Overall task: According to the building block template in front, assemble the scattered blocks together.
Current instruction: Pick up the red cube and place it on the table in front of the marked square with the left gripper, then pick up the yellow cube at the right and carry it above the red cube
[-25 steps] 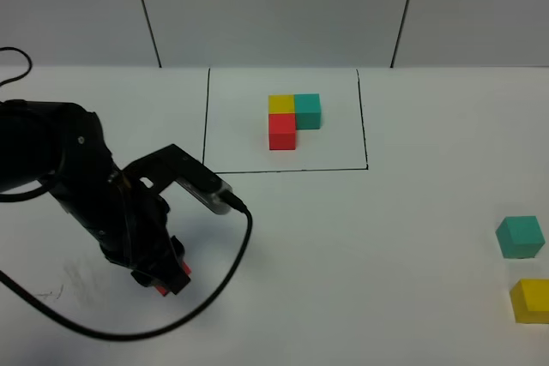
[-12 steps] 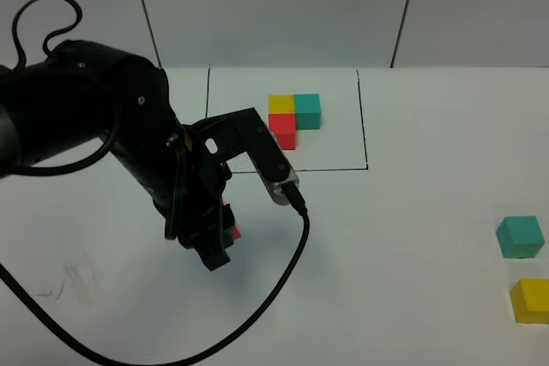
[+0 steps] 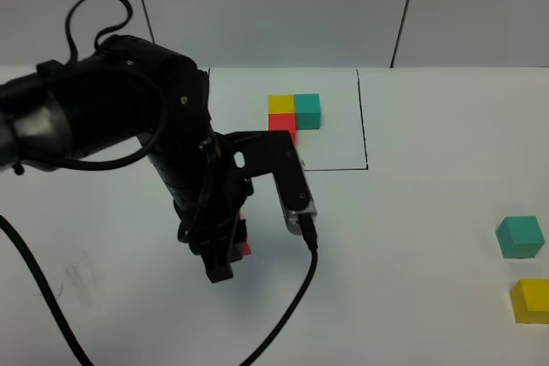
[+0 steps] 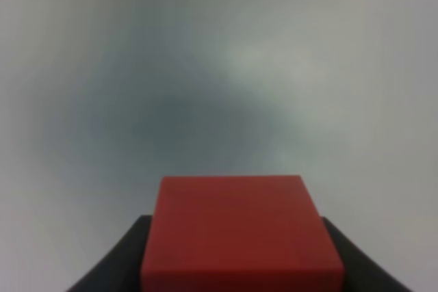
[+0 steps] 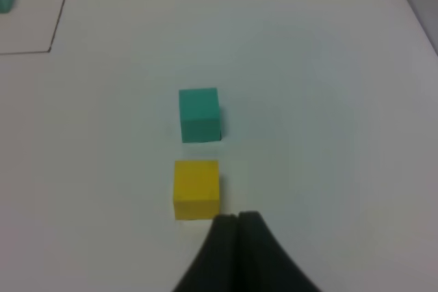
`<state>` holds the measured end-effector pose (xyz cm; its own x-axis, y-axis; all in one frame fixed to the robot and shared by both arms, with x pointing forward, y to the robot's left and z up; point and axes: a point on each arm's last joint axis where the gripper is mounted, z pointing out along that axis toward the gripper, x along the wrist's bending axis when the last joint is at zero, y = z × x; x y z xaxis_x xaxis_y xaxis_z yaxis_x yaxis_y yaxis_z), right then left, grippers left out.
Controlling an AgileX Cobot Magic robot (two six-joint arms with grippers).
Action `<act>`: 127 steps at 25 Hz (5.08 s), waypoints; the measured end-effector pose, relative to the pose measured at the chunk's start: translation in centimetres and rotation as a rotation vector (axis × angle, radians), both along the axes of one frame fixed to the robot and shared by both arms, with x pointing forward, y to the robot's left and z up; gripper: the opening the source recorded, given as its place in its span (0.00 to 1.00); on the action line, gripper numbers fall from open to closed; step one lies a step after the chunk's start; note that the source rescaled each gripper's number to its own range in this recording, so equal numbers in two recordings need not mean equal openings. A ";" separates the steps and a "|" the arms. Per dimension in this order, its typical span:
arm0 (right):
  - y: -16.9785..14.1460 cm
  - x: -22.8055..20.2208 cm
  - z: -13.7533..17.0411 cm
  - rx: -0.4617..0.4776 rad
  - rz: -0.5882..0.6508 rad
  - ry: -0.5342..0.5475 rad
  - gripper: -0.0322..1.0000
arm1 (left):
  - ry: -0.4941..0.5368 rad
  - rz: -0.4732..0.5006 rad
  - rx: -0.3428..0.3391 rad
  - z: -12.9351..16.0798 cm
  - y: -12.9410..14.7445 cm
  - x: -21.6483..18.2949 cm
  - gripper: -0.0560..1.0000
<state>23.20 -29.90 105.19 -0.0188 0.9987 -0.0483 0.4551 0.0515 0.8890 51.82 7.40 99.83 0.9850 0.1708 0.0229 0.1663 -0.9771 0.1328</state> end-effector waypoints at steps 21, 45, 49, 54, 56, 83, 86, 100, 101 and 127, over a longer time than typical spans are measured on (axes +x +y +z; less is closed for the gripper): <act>0.0 0.0 0.0 0.000 0.000 0.000 0.03 | 0.026 -0.079 0.074 -7.1 -2.7 0.9 0.67; 0.0 0.0 0.0 0.000 0.000 0.000 0.03 | 0.023 -0.088 0.075 -9.7 -3.2 1.5 0.67; 0.0 0.0 0.0 0.000 0.000 0.000 0.03 | 0.024 -0.089 0.076 -9.9 -3.2 1.5 0.67; 0.0 0.0 0.0 0.000 0.000 0.000 0.03 | 0.040 -0.089 0.089 -10.8 -3.2 1.5 0.67; 0.0 0.0 0.0 0.000 0.000 0.000 0.03 | 0.044 -0.089 0.092 -11.0 -3.2 1.5 0.67; 0.0 0.0 0.0 0.000 0.000 0.000 0.03 | 0.067 -0.099 0.095 -11.9 -3.5 1.6 0.67; 0.0 0.0 0.0 0.000 0.000 0.000 0.03 | 0.068 -0.093 0.095 -11.9 -3.5 1.6 0.67; 0.0 0.0 0.0 0.000 0.000 0.000 0.03 | 0.076 -0.076 0.098 -11.9 -3.4 1.5 0.74; 0.0 0.0 0.0 0.000 0.000 0.000 0.03 | 0.080 -0.076 0.099 -11.9 -3.4 1.5 0.75; 0.0 0.0 0.0 0.000 0.000 0.000 0.03 | -0.057 0.044 0.078 0.7 -6.5 6.2 1.00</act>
<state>23.20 -29.90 105.19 -0.0187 0.9987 -0.0481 0.4551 0.0513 0.8890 57.98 0.92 100.53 0.9734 0.2088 0.0938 0.2031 -0.9769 0.0670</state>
